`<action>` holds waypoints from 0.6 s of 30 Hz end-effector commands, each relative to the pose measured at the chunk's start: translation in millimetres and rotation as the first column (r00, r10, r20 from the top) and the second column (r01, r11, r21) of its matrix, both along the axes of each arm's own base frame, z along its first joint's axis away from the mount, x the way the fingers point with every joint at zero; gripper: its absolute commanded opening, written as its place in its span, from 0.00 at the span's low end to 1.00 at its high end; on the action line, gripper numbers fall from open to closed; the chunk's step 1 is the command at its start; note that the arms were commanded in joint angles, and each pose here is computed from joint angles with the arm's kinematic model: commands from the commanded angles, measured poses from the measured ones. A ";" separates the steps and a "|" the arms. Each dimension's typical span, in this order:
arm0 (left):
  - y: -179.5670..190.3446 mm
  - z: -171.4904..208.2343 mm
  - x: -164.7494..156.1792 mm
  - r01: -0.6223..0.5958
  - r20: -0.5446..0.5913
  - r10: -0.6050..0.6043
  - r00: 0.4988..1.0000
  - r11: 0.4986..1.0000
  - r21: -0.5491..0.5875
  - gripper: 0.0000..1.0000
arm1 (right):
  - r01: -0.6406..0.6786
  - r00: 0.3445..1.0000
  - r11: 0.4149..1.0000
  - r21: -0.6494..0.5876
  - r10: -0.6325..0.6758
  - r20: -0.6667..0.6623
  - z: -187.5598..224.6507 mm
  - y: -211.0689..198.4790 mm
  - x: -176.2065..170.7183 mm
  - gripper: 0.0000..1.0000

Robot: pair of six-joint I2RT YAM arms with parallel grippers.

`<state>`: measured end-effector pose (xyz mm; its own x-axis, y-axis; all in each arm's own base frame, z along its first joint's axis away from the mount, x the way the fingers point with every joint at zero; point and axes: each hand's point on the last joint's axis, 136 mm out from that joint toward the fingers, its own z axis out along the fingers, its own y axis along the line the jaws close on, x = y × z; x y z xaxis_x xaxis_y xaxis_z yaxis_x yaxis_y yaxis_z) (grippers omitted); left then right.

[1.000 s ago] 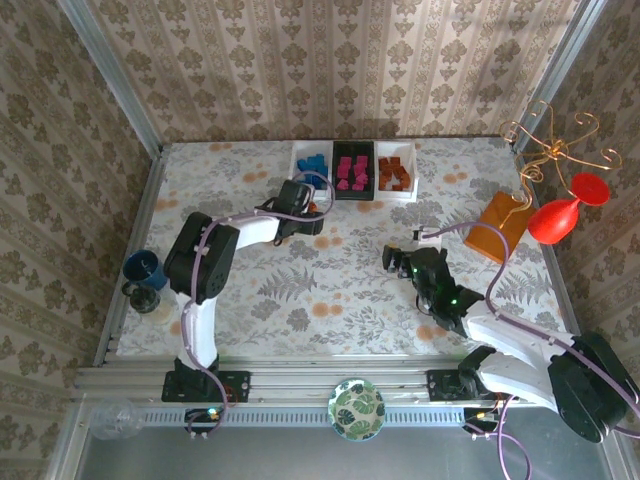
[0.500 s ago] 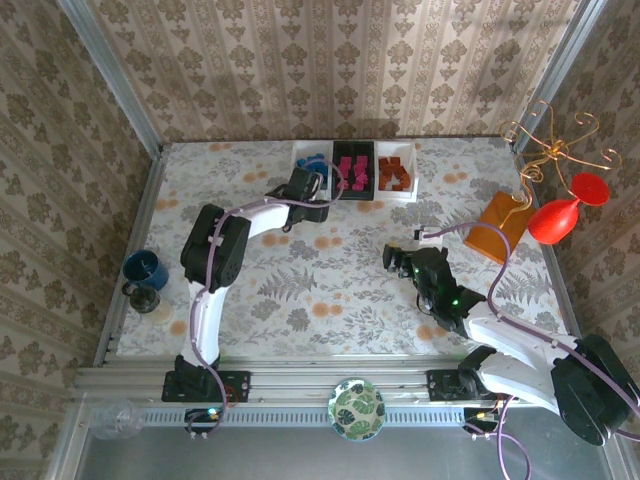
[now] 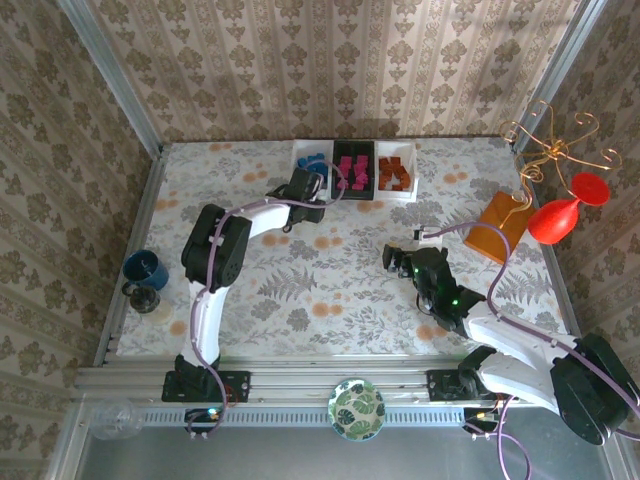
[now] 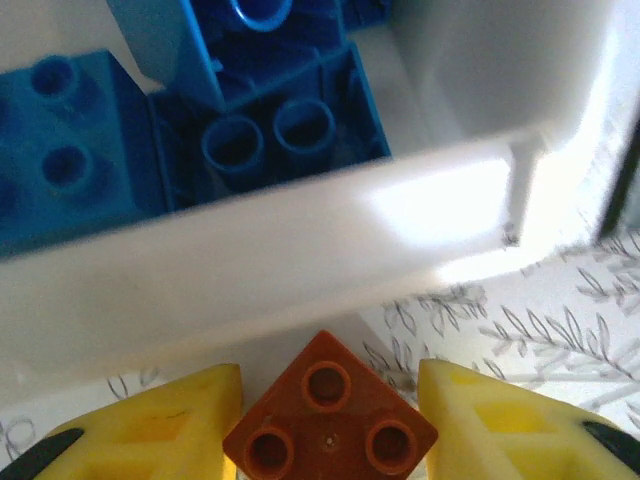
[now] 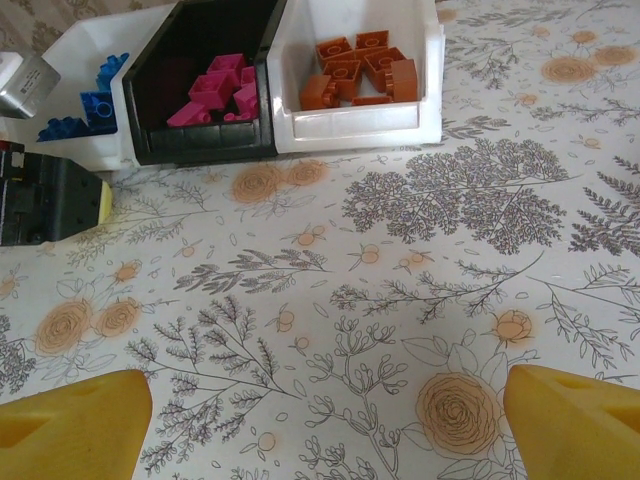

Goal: Sort the legos into containers by color
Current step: Pick up the lego from the top-center of the table, then place the lego in the container.

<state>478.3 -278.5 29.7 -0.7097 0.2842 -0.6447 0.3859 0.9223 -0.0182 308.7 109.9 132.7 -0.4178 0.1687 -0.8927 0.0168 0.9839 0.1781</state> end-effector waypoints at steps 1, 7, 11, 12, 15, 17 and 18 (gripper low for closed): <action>-16.2 22.6 -26.7 0.061 0.021 -0.061 0.998 0.998 -0.004 0.45 | 0.021 1.000 1.000 -0.011 -0.021 0.006 -2.0 -3.1 0.9 0.93; -60.7 69.1 -48.9 0.158 0.116 -0.149 0.982 0.985 -0.076 0.45 | 0.049 0.998 0.998 -0.035 -0.048 0.027 5.0 -10.4 0.8 0.93; -99.0 99.8 -47.3 0.223 0.187 -0.197 0.962 0.966 -0.129 0.44 | 0.103 0.993 0.995 -0.017 -0.102 0.058 9.3 -24.4 -6.8 0.93; -108.0 105.5 -45.4 0.237 0.200 -0.208 0.958 0.962 -0.137 0.44 | 0.112 0.992 0.994 -0.004 -0.112 0.063 9.1 -26.8 -8.7 0.93; -137.1 122.4 -35.4 0.277 0.232 -0.235 0.944 0.946 -0.168 0.45 | 0.136 0.988 0.991 0.019 -0.137 0.078 10.6 -33.9 -14.2 0.93; -154.3 128.3 -26.3 0.291 0.234 -0.245 0.941 0.937 -0.191 0.45 | 0.151 0.985 0.989 0.014 -0.151 0.083 12.7 -39.2 -17.2 0.93; -161.7 133.7 -22.1 0.297 0.241 -0.247 0.939 0.933 -0.203 0.45 | 0.151 0.985 0.988 0.012 -0.152 0.087 14.4 -40.1 -18.2 0.93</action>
